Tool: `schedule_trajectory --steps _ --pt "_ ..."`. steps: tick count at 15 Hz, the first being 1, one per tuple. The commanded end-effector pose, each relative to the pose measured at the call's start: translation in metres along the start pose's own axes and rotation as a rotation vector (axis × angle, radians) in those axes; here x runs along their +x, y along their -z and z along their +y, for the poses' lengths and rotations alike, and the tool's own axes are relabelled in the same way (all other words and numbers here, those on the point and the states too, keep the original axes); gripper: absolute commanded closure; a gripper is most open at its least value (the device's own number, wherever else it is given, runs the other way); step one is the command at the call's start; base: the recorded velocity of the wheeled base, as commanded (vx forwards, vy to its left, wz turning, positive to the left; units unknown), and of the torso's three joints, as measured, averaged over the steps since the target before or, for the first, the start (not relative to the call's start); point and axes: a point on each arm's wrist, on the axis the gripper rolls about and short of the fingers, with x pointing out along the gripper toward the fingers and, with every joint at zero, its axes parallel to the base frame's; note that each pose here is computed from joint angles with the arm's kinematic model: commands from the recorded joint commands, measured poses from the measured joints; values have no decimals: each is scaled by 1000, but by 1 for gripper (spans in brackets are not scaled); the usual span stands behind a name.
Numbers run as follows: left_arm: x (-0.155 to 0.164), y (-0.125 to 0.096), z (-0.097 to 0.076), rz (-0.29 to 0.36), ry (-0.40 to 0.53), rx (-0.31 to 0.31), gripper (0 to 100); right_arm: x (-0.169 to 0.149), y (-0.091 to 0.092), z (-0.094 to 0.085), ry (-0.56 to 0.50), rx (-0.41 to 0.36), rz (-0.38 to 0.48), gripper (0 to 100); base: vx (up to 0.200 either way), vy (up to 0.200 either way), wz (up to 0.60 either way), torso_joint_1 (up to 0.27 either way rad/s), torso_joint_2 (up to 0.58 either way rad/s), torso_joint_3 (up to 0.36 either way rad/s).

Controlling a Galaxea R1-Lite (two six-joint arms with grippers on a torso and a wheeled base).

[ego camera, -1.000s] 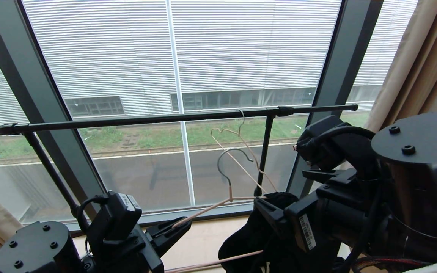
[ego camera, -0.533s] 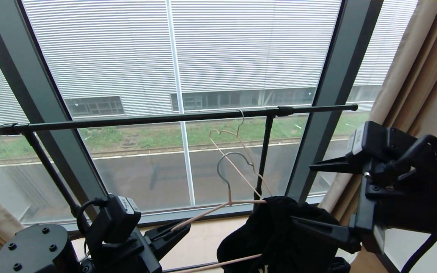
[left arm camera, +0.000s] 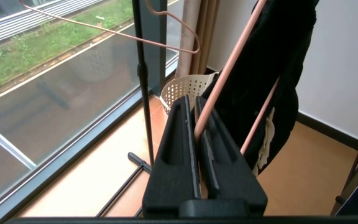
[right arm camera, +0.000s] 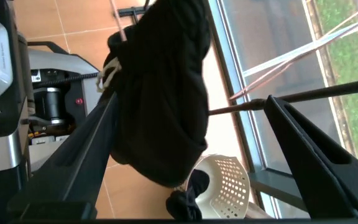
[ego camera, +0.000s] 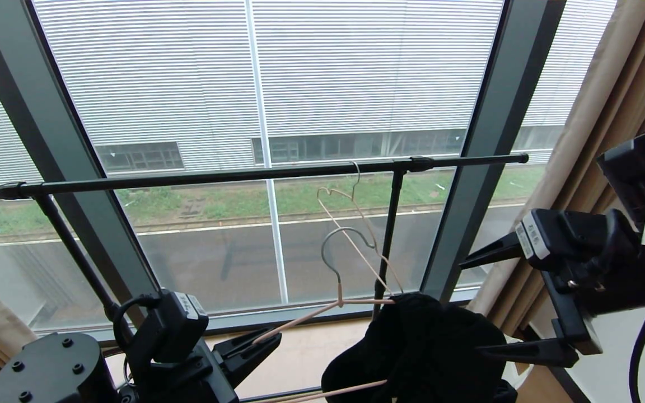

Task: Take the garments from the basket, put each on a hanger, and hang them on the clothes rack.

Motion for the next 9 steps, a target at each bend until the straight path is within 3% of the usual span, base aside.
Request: schedule_trajectory --steps 1,6,9 --pt "1 0 0 -2 1 0 100 17 2 -13 -29 23 28 0 0 0 0 0 0 0" --pt "0 -1 -1 -5 4 6 100 36 -4 -17 -35 13 138 0 0 0 0 0 0 0" --pt "0 -1 -1 -7 5 7 100 53 -16 -23 -64 74 156 0 0 0 0 0 0 0"
